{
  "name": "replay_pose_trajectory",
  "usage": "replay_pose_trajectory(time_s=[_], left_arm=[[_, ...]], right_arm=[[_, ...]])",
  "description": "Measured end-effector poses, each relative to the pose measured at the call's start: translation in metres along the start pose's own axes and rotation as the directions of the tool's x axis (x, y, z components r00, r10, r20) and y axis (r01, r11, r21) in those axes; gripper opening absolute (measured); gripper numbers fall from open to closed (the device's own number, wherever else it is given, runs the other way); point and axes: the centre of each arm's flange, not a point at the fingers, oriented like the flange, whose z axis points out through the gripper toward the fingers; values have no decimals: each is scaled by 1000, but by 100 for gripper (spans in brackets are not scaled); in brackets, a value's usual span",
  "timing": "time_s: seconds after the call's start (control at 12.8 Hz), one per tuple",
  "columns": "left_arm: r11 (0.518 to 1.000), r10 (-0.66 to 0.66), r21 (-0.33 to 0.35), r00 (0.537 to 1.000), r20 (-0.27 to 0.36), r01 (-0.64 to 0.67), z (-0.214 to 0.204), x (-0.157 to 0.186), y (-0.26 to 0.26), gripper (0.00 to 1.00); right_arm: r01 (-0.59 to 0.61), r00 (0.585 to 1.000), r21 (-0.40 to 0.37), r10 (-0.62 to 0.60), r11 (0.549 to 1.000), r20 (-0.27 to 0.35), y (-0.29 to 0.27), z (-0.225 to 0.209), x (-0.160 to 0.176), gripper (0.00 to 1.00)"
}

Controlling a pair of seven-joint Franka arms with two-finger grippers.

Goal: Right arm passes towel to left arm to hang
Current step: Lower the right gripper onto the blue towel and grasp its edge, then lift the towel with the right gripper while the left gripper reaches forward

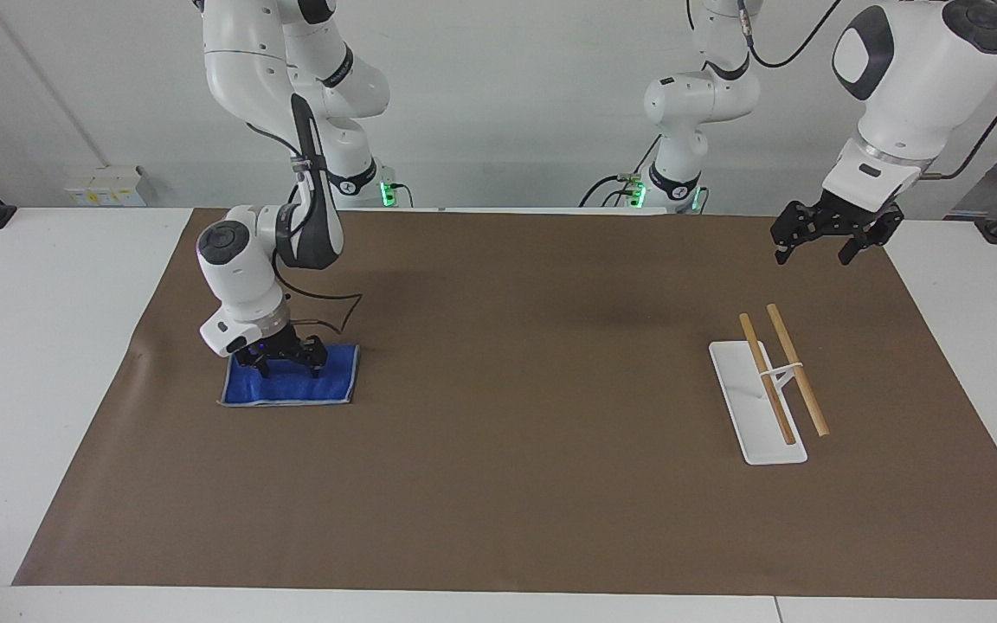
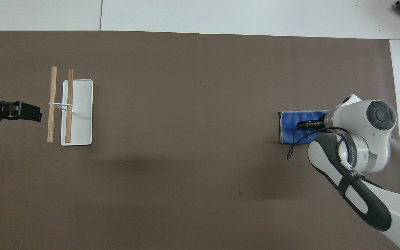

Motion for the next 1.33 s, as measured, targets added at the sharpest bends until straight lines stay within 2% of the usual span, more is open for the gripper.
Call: replay_pose_trajectory(time_s=[0.31,0.47,0.55,1.02,1.1,1.33], left_arm=[[1000,0,0,1000,0,0,0,0,0,100],[1000,0,0,1000,0,0,0,0,0,100],[1000,0,0,1000,0,0,0,0,0,100],[1000,1,0,1000,0,-1,0,0,0,100],[1000,1,0,1000,0,-1,0,0,0,100],[1000,1,0,1000,0,-1,0,0,0,100]], right_arm=[[0,1000,0,0,1000,-2,0,3,-2,100],[0,1000,0,0,1000,-3,0,3,-2,97],[0,1000,0,0,1000,-5,0,2,-2,93],[0,1000,0,0,1000,-16,0,-4,-1,19],[0,1000,0,0,1000,-16,0,-4,-1,15],[0,1000,0,0,1000,-17,0,-4,0,15]])
